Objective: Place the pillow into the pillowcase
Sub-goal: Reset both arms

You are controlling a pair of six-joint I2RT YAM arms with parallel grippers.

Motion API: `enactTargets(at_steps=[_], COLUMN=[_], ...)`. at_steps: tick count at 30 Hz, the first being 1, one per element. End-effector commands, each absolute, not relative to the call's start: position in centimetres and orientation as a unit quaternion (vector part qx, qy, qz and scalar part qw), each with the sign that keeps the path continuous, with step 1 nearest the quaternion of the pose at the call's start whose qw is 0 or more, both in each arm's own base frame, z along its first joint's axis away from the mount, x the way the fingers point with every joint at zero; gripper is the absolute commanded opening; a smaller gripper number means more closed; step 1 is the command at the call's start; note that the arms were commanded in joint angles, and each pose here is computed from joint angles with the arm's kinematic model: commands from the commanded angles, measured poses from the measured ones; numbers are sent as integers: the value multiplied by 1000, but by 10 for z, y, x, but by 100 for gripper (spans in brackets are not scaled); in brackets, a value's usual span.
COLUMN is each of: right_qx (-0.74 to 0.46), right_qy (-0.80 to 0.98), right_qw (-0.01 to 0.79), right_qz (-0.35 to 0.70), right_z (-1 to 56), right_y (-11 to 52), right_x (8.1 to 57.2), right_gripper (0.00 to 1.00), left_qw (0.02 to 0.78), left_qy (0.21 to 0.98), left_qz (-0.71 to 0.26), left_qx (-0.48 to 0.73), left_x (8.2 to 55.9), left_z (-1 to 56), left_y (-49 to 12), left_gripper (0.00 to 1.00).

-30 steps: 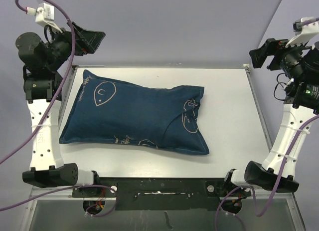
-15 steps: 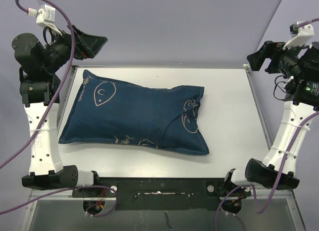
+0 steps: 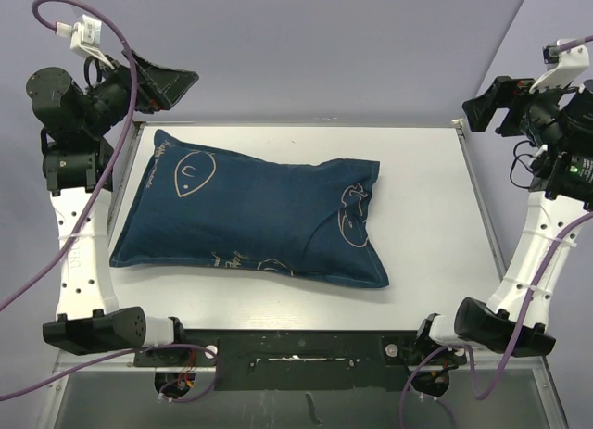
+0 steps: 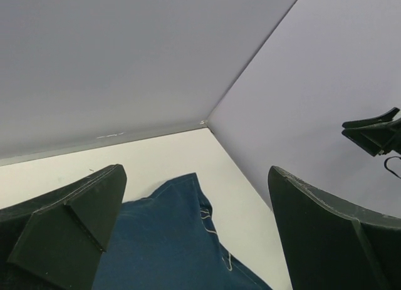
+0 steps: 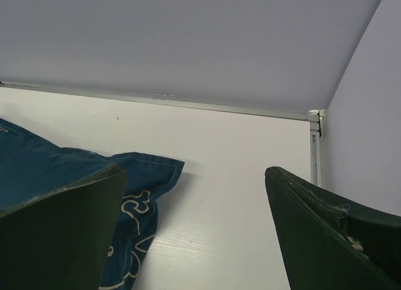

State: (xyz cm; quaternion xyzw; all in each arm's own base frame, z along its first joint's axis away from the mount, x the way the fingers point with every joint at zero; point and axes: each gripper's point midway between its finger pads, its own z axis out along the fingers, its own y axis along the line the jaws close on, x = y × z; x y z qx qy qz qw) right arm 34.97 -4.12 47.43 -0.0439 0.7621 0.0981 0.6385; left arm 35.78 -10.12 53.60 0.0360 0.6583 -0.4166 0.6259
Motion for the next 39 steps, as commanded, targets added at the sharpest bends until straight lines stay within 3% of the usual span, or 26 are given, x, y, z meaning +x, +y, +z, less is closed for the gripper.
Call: enactTargets(at_steps=[1,6,13,39], right_qx=[-71,-85,-117,-64], right_qy=[730,730,722,732], right_qw=[676,672,672,669], right_qz=[72,84,114,110], right_z=[499,496,496,493], right_y=[-41,-34,-21,-31], right_x=[342,340,338,340], right_gripper=[98,98,98,98], left_qw=[629,634,649,643], left_qy=[610,629,693,706], left_qz=[-480,-449,-314,-297], left_qx=[39,29,16,23], left_x=[353,357,359,358], left_z=[554,547,524,505], left_y=[-99,-93,-74,-69], left_gripper=[98,98,98,98])
